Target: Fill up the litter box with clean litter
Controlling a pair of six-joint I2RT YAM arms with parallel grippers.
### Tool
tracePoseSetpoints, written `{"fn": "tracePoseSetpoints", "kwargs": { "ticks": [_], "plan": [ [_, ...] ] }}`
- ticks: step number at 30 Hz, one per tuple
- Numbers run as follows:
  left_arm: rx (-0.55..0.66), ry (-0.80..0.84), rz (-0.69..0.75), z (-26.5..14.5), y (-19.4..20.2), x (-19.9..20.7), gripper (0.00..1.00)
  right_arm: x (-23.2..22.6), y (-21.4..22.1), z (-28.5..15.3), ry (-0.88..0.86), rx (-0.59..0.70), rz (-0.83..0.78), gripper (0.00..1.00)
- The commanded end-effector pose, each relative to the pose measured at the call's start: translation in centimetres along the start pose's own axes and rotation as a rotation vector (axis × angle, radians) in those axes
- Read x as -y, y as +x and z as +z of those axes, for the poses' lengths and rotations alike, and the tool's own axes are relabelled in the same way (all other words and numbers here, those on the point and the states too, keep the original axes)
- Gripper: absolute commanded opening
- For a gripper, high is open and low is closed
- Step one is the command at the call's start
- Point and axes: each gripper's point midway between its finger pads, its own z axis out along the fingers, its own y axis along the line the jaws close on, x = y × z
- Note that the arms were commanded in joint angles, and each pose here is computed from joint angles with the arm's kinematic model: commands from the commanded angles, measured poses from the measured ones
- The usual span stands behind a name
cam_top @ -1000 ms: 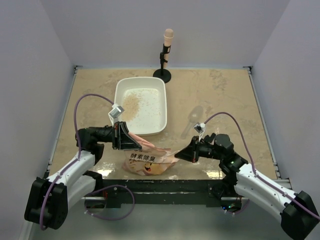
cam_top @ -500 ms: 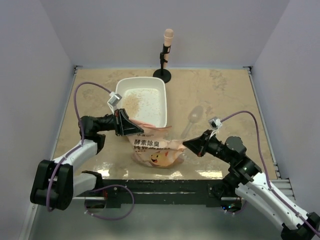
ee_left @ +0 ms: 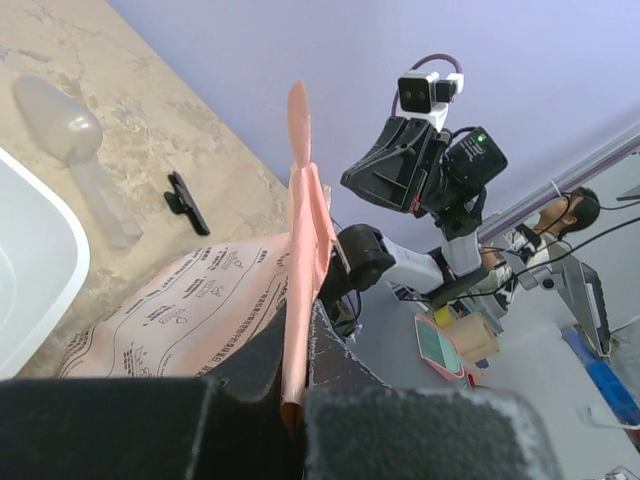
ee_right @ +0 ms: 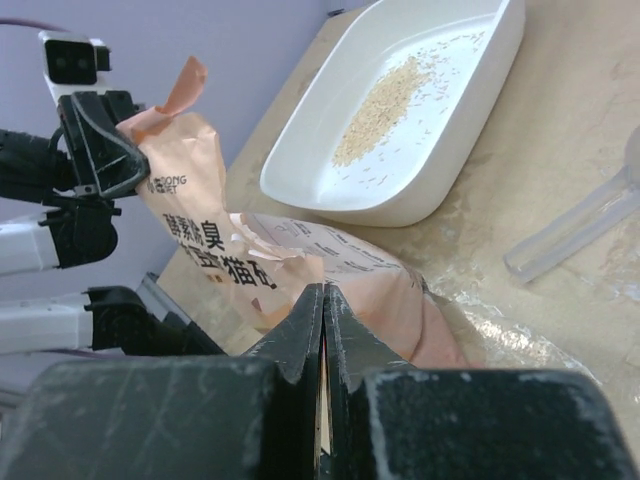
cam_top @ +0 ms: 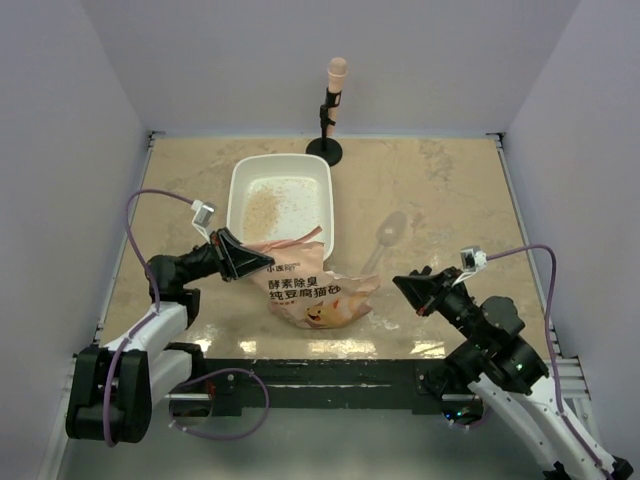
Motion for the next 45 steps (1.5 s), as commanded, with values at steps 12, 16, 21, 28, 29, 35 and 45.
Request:
{"fn": "tracePoseSetpoints", "kwargs": {
  "ticks": [12,16,21,28,29,35,45],
  "plan": [
    [0.126,0.247,0.642,-0.8,-1.2,7.5,0.00,-4.1,-2.7,5.9,0.001,-0.258,-0.143,0.02],
    [0.122,0.254,0.644,-0.8,-1.1,7.7,0.00,-6.1,-2.6,6.6,-0.072,-0.350,-0.155,0.00],
    [0.122,0.258,0.637,-0.7,-1.0,7.8,0.00,-6.8,-2.1,6.2,-0.087,-0.429,-0.164,0.06],
    [0.120,0.263,0.631,-0.7,-1.1,8.1,0.00,-6.7,-0.2,6.3,-0.071,-0.535,-0.168,0.34],
    [0.120,0.263,0.631,-0.7,-1.0,8.0,0.00,-6.5,0.9,6.3,-0.059,-0.580,-0.170,0.34],
    [0.102,0.270,0.620,-0.7,-0.8,8.2,0.00,-5.8,2.5,7.0,-0.011,-0.647,-0.197,0.21],
    [0.084,0.296,0.627,-0.6,-0.2,8.8,0.00,-5.3,2.0,7.3,0.033,-0.630,-0.202,0.09]
  ]
}}
